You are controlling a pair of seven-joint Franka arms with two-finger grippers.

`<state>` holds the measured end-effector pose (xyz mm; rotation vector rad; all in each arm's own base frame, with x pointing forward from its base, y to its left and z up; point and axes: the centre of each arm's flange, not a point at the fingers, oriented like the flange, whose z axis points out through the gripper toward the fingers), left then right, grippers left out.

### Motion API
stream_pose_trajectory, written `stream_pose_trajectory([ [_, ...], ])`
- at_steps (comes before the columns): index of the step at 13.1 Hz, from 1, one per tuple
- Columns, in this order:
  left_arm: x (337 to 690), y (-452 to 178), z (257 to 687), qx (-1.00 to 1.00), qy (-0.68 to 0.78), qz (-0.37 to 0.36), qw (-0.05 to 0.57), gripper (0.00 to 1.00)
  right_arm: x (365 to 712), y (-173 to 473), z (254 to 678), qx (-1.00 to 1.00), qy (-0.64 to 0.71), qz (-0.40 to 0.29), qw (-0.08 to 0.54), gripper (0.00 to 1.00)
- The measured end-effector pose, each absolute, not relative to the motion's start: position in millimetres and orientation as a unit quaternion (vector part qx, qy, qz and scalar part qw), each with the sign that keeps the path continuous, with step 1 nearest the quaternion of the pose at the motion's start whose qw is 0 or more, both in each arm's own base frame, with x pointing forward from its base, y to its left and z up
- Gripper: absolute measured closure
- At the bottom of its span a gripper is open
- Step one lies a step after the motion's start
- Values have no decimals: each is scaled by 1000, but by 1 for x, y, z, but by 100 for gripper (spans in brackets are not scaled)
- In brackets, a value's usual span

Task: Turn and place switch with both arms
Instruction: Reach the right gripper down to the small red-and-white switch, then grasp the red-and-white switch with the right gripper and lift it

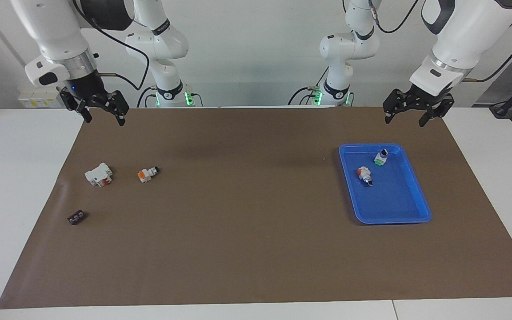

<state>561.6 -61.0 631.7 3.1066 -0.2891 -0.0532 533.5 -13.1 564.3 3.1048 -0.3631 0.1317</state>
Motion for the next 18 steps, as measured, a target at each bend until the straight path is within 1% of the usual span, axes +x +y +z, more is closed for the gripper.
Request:
stream_pose_trajectory([
  [3,561,-61,632,996,-92,-17,11,0,532,-11,496,981,-190,29,5,0],
  [7,561,-61,631,996,-92,-18,10,0,532,-10,391,950,-311,0,11,0],
  [9,561,-61,632,996,-92,-17,10,0,526,-9,352,937,-348,-17,14,0],
  [12,561,-61,632,996,-92,-17,10,0,511,-9,321,927,-375,-27,-2,0],
  [15,561,-60,632,996,-92,-17,10,0,510,-17,301,923,-384,-17,-6,0],
  [18,561,-60,632,996,-92,-17,10,0,510,-27,288,919,-393,-23,-3,0],
])
